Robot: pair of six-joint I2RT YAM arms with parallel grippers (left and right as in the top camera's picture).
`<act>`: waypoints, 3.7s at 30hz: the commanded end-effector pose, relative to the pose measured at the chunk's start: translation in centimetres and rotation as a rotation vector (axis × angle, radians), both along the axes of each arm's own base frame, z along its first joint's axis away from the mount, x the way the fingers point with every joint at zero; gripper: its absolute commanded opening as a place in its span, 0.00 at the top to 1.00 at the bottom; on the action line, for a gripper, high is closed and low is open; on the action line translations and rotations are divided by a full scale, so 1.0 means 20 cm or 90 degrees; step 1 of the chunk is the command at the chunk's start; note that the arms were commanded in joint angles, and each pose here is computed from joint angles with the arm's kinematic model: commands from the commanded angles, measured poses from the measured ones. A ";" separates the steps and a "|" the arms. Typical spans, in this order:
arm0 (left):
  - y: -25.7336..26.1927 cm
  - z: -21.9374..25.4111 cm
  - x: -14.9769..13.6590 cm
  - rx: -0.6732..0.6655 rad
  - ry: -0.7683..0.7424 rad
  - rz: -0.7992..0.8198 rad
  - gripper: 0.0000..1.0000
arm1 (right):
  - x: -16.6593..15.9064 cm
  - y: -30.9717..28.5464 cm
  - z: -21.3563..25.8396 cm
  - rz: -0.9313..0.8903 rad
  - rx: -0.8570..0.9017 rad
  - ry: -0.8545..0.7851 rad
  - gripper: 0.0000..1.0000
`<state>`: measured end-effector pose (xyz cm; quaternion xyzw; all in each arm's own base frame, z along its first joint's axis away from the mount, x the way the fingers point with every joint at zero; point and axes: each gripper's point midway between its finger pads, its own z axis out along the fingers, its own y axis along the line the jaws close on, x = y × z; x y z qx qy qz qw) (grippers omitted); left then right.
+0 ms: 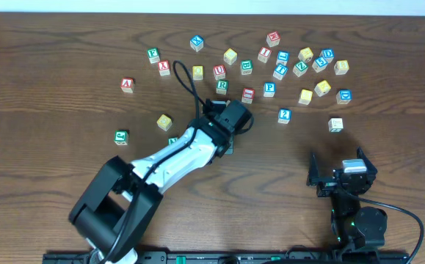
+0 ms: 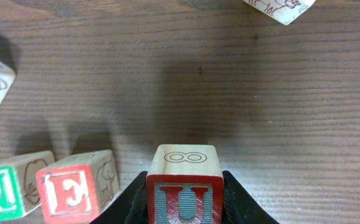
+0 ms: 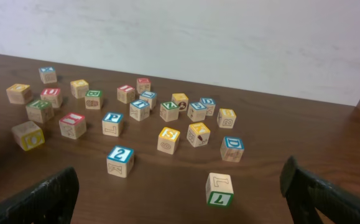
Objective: Spell out NEURIPS
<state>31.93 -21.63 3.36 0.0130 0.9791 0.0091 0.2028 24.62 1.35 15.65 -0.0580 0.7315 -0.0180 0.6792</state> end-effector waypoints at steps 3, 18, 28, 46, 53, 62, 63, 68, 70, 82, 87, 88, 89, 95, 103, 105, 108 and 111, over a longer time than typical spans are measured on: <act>0.06 0.05 0.01 -0.007 -0.027 0.031 0.92 | 0.00 -0.01 -0.01 -0.007 0.009 0.003 0.01; 0.10 0.00 -0.01 -0.013 -0.017 0.073 0.92 | 0.00 -0.01 -0.01 -0.007 0.009 0.003 0.01; 0.12 -0.02 -0.03 -0.012 -0.010 0.084 0.92 | 0.00 -0.01 -0.01 -0.007 0.009 0.003 0.01; 0.13 -0.05 -0.05 -0.011 -0.009 0.088 0.92 | 0.00 -0.01 -0.01 -0.007 0.009 0.003 0.01; 0.14 -0.08 -0.05 -0.014 -0.012 0.087 0.92 | 0.00 -0.01 -0.01 -0.007 0.009 0.003 0.01; 0.13 -0.08 -0.04 -0.012 -0.016 0.070 0.92 | 0.00 -0.01 -0.01 -0.007 0.009 0.003 0.01; 0.13 -0.08 -0.04 -0.011 -0.017 0.070 0.92 | 0.00 -0.01 -0.01 -0.007 0.009 0.003 0.01; 0.13 -0.08 -0.04 -0.008 -0.018 0.059 0.92 | 0.00 -0.01 -0.01 -0.007 0.009 0.003 0.01; 0.13 -0.08 -0.04 -0.005 -0.018 0.052 0.92 | 0.00 -0.01 -0.01 -0.007 0.009 0.003 0.01; 0.18 -0.13 0.00 -0.048 0.027 0.065 0.93 | 0.00 -0.01 -0.01 -0.007 0.009 0.003 0.01; 0.13 -0.12 -0.01 -0.042 0.018 0.034 0.92 | 0.00 -0.01 -0.01 -0.007 0.009 0.003 0.01; 0.12 -0.12 -0.01 -0.043 0.018 0.032 0.92 | 0.00 -0.01 -0.01 -0.007 0.009 0.003 0.01; 0.12 -0.12 -0.01 -0.043 0.017 0.032 0.93 | 0.00 -0.01 -0.01 -0.007 0.009 0.003 0.01; 0.13 -0.12 -0.01 -0.042 0.019 0.030 0.93 | 0.00 -0.01 -0.01 -0.007 0.009 0.003 0.01; 0.13 -0.13 -0.02 -0.038 0.023 0.031 0.93 | 0.00 -0.01 -0.01 -0.007 0.009 0.003 0.01; 0.14 -0.13 -0.03 -0.035 0.027 0.032 0.92 | 0.00 -0.01 -0.01 -0.007 0.009 0.003 0.01; 0.15 -0.13 -0.03 -0.032 0.030 0.037 0.93 | 0.00 -0.01 -0.01 -0.007 0.009 0.003 0.01; 0.15 -0.13 -0.03 -0.027 0.029 0.041 0.92 | 0.00 -0.01 -0.01 -0.007 0.009 0.003 0.01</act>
